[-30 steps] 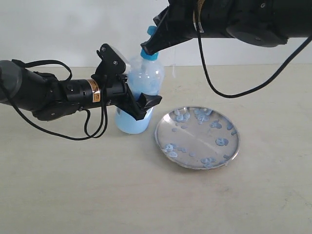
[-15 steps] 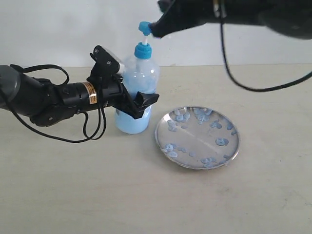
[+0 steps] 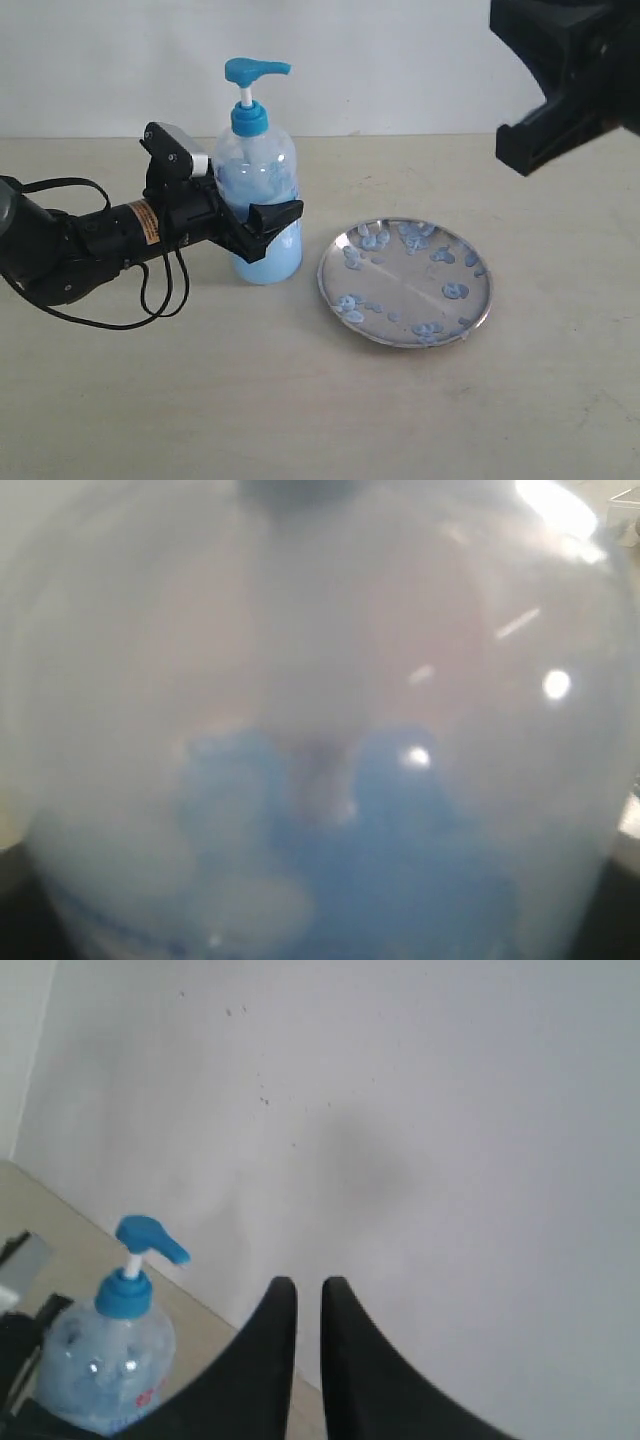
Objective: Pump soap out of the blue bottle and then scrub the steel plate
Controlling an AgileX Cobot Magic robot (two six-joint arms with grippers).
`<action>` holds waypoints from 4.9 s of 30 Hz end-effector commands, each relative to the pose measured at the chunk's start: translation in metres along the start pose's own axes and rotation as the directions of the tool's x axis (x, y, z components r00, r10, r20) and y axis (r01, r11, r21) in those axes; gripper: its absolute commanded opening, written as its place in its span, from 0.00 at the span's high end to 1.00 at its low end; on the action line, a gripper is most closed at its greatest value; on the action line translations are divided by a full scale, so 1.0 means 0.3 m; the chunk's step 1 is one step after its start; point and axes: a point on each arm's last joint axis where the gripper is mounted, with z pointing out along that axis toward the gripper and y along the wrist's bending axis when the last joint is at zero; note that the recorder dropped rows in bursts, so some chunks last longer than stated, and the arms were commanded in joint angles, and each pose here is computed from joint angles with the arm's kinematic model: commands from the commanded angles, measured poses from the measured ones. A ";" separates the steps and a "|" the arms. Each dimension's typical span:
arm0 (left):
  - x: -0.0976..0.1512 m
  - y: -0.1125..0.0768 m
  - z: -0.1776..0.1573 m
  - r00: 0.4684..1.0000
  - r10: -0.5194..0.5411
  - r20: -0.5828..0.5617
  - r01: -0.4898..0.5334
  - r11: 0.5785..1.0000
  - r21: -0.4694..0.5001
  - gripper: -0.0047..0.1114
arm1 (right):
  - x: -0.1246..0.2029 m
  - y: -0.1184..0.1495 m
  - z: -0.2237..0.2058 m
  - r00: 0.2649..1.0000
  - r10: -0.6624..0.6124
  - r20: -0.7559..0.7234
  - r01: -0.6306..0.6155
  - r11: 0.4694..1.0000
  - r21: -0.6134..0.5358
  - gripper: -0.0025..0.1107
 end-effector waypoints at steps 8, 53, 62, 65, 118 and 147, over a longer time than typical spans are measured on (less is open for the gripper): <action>0.029 0.001 -0.003 0.998 0.014 -0.064 -0.015 1.000 -0.014 0.01 | 0.062 -0.044 -0.050 0.999 0.037 -0.028 -0.030 0.975 0.222 0.98; -0.228 -0.375 -0.906 0.988 0.056 -0.143 -0.115 0.890 -0.441 0.92 | 0.130 -0.049 -0.084 0.993 0.013 -0.115 0.019 0.962 0.273 0.98; -0.200 -0.368 -0.982 0.997 0.072 0.010 -0.050 0.785 -0.617 0.92 | 0.093 -0.052 -0.102 0.985 0.124 0.116 -0.154 0.939 0.306 0.98; -0.190 -0.348 -1.009 1.000 0.014 0.013 -0.001 0.717 -0.697 0.92 | 0.013 -0.080 -0.078 0.893 0.336 0.299 -0.411 0.879 0.241 0.98; -0.252 -0.399 -1.146 0.923 0.156 0.351 0.206 0.569 -0.796 0.92 | 0.598 0.126 0.542 -0.122 -0.057 -0.991 -0.470 0.883 0.007 0.98; -0.123 -0.466 -1.053 0.979 -0.200 0.025 0.175 0.783 -0.597 0.92 | 0.519 -0.045 0.629 0.042 0.107 -0.993 0.009 0.994 0.108 0.98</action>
